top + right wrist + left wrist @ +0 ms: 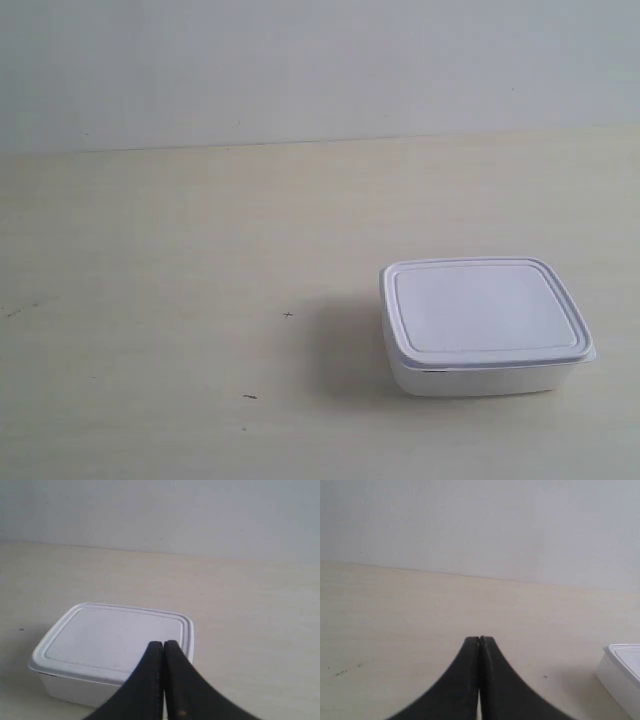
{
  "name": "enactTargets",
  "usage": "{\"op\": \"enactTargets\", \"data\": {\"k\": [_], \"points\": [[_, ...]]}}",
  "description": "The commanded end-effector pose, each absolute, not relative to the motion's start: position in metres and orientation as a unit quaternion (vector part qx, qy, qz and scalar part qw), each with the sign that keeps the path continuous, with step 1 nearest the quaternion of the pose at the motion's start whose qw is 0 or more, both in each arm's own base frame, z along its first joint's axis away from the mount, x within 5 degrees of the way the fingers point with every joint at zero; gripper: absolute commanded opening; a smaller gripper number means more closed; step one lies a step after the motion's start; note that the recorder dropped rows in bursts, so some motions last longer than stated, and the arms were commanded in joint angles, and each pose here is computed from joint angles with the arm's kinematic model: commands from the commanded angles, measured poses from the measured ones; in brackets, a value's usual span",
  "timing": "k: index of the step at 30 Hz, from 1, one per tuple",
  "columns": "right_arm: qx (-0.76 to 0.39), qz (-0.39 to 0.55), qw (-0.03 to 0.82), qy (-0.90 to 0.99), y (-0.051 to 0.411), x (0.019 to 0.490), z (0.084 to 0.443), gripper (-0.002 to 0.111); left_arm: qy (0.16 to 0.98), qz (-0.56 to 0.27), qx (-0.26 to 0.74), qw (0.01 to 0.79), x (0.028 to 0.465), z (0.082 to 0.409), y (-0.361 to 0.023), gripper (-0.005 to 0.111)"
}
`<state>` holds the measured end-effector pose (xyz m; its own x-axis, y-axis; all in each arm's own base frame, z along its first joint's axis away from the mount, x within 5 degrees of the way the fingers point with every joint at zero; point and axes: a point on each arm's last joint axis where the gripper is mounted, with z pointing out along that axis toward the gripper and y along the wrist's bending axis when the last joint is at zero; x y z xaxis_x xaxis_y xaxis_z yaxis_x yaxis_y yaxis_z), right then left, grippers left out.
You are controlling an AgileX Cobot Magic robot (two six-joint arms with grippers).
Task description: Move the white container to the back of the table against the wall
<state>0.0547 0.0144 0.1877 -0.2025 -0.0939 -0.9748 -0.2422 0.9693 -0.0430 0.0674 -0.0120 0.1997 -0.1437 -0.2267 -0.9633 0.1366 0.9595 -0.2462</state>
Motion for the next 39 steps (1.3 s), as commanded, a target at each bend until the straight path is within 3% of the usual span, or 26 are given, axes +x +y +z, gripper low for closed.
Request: {"op": "enactTargets", "data": {"k": [1, 10, 14, 17, 25, 39], "points": [[-0.104, 0.060, 0.623, 0.773, 0.014, 0.055, 0.186, 0.000, 0.733, -0.148, -0.044, 0.662, 0.067, 0.202, -0.011, 0.000], [-0.099, 0.058, 0.649, 0.752, 0.013, 0.056, 0.192, 0.000, 0.731, -0.163, -0.061, 0.659, 0.067, 0.202, -0.011, 0.000], [0.025, 0.178, 0.684, 0.707, 0.014, 0.057, 0.206, 0.000, 0.730, -0.169, -0.069, 0.659, 0.067, 0.203, -0.011, 0.000], [0.148, 0.296, 0.659, 0.676, 0.013, 0.057, 0.210, 0.000, 0.721, -0.182, -0.087, 0.663, 0.068, 0.204, -0.010, 0.000], [0.136, 0.287, 0.657, 0.684, 0.013, 0.057, 0.209, 0.000, 0.719, -0.193, -0.097, 0.661, 0.068, 0.205, -0.010, 0.000], [0.016, 0.254, 0.602, 0.757, 0.034, 0.088, 0.317, 0.000, 0.755, -0.222, -0.046, 0.615, 0.089, 0.302, -0.026, 0.000]]}}
